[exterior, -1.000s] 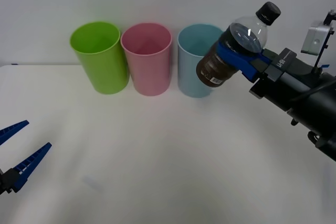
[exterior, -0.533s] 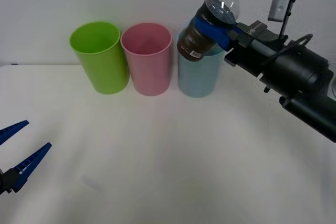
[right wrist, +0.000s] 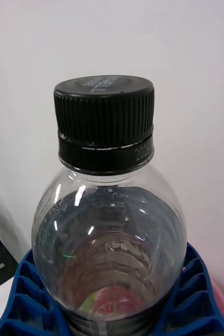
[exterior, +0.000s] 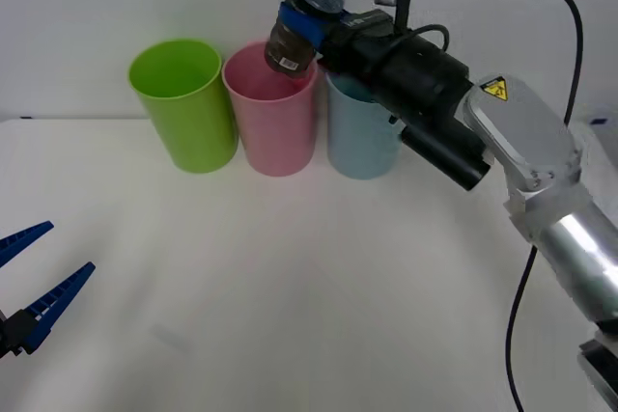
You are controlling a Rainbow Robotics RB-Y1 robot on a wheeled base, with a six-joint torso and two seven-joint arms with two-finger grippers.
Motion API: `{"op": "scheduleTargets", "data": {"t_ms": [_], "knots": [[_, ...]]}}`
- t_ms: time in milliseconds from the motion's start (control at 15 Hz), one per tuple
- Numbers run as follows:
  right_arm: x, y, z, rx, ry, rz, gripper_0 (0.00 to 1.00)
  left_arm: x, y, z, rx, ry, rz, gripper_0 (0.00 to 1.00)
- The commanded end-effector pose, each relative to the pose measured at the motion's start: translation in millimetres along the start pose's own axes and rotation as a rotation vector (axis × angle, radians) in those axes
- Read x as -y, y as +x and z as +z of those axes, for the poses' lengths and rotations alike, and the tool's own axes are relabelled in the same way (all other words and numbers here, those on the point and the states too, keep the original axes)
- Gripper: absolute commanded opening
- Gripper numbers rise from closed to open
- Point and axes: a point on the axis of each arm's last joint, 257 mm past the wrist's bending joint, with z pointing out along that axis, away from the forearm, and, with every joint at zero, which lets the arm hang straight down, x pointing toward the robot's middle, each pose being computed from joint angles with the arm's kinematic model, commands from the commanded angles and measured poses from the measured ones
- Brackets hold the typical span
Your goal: Grasp the object on the table and drop it into the matching bin: aluminum can to the light blue bin, PET bottle to the pink bin.
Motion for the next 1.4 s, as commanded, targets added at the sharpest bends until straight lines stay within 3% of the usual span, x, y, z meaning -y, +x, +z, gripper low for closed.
{"op": "scheduleTargets", "data": {"t_ms": [67,533,1000,1067,1200,1400], "knots": [[4.0,10.7,35.7,-0.018,0.029,0.016,0.0,0.0,0.0,0.0,0.0,0.0,0.0,1.0],[16.7,24.3,87.8,-0.045,0.137,0.008,0.0,0.0,0.0,0.0,0.0,0.0,0.0,1.0],[15.9,27.4,87.8,-0.052,0.137,-0.007,0.0,0.0,0.0,0.0,0.0,0.0,0.0,1.0],[15.0,27.3,88.1,-0.052,0.135,-0.008,0.08,0.0,0.0,0.0,0.0,0.0,0.0,1.0],[17.1,27.3,87.2,-0.053,0.137,-0.017,1.0,0.0,0.0,0.0,0.0,0.0,0.0,1.0],[21.1,25.5,85.2,-0.055,0.141,-0.034,1.0,0.0,0.0,0.0,0.0,0.0,0.0,1.0]]}}
